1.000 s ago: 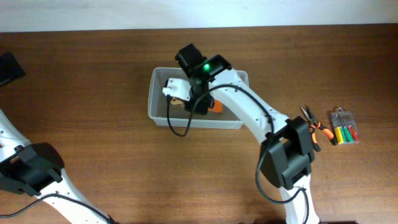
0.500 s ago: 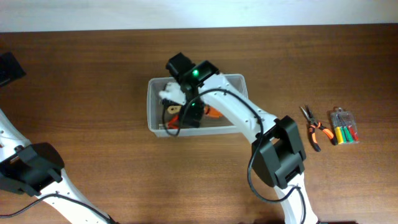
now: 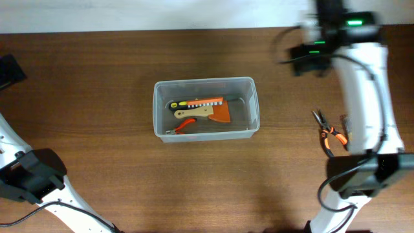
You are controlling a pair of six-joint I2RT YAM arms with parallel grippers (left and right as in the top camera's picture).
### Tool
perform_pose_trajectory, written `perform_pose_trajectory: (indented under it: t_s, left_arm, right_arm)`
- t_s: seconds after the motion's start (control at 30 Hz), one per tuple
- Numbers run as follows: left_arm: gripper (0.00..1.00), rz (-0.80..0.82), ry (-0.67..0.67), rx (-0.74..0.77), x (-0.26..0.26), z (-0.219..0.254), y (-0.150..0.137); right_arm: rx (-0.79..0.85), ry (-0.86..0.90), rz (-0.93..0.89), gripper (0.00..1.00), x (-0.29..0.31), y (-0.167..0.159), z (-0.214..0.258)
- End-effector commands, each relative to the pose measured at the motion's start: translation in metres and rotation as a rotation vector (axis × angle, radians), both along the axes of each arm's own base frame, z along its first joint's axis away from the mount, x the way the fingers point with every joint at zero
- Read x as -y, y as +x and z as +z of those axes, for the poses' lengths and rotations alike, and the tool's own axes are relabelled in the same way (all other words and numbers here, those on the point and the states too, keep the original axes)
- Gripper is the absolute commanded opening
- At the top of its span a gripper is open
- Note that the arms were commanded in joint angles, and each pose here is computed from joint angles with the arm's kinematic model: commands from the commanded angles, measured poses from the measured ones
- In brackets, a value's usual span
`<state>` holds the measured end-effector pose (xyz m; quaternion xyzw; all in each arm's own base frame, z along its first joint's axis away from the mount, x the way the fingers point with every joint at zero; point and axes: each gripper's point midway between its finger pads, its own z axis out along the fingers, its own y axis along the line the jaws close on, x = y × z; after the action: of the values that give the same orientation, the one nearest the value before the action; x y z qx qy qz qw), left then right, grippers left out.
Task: Pack container
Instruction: 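Carry the red pliers into the box and release them, then grasp the orange-black needle-nose pliers with the right gripper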
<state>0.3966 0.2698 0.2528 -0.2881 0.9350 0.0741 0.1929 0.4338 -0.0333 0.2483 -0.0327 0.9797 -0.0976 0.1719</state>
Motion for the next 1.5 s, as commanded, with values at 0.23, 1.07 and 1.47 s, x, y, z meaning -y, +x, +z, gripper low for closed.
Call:
perform_pose_trajectory:
  t_s: [0.23, 1.07, 1.47]
  left_arm:
    - [0.99, 0.011, -0.010, 0.017, 0.001, 0.004, -0.001]
    - [0.99, 0.011, -0.010, 0.017, 0.001, 0.004, -0.001]
    - [0.99, 0.011, -0.010, 0.017, 0.001, 0.004, -0.001]
  right_arm:
    - [-0.414, 0.187, -0.338, 0.98, 0.059, -0.077, -0.140]
    - [-0.548, 0.142, -0.290, 0.61, 0.056, -0.136, -0.255]
    - [-0.494, 0.149, -0.329, 0.31, 0.057, -0.124, -0.258]
